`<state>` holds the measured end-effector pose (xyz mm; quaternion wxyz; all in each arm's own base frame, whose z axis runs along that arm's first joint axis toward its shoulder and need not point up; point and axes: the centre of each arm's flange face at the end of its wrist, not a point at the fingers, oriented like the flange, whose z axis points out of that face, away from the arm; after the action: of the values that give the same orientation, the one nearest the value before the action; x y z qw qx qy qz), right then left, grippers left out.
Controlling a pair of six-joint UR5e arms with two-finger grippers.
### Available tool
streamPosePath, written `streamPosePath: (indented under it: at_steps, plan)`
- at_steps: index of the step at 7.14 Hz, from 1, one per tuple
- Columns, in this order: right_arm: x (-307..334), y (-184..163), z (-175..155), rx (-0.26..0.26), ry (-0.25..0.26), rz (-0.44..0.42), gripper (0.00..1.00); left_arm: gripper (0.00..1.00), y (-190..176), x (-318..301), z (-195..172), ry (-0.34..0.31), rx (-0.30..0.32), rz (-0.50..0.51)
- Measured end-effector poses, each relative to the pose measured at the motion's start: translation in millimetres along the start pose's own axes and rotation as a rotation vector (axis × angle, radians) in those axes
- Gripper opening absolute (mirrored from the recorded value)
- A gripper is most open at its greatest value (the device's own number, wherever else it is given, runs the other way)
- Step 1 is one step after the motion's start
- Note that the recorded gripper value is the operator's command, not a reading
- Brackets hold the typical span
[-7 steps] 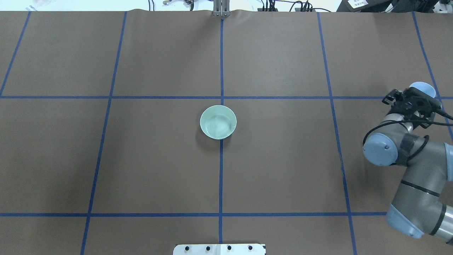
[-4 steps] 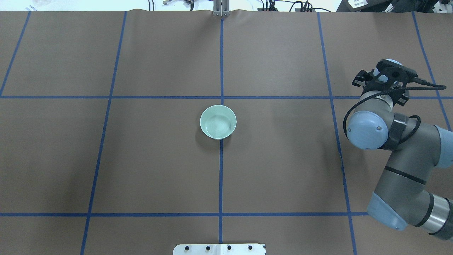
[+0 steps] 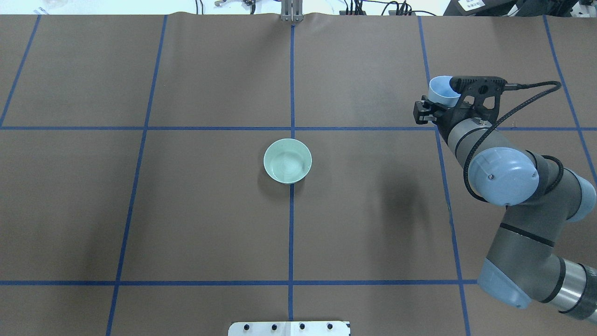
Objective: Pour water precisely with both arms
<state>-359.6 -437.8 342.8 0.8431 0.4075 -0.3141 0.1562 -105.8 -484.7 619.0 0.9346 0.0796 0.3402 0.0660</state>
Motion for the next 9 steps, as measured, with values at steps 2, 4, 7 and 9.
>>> streamPosePath:
  at_steps: [2, 4, 7, 9]
  plan:
    - [-24.5, 0.8, -16.3, -0.061, -0.2, -0.193, 0.0, 1.0, 6.6, -0.8, 2.3, 0.002, -0.004, -0.004]
    - [-44.7, -1.0, -36.0, -0.056, -0.428, -0.393, 0.0, 1.0, 9.1, -1.6, 3.6, 0.003, -0.007, -0.008]
    - [-108.6, -3.9, -42.5, -0.179, -0.594, -0.507, 0.0, 1.0, 10.4, -2.1, 4.6, 0.004, -0.01, -0.011]
    - [-153.3, -10.0, -40.5, -0.301, -0.529, -0.548, 0.0, 1.0, 13.0, -3.0, 6.1, 0.004, -0.013, -0.014]
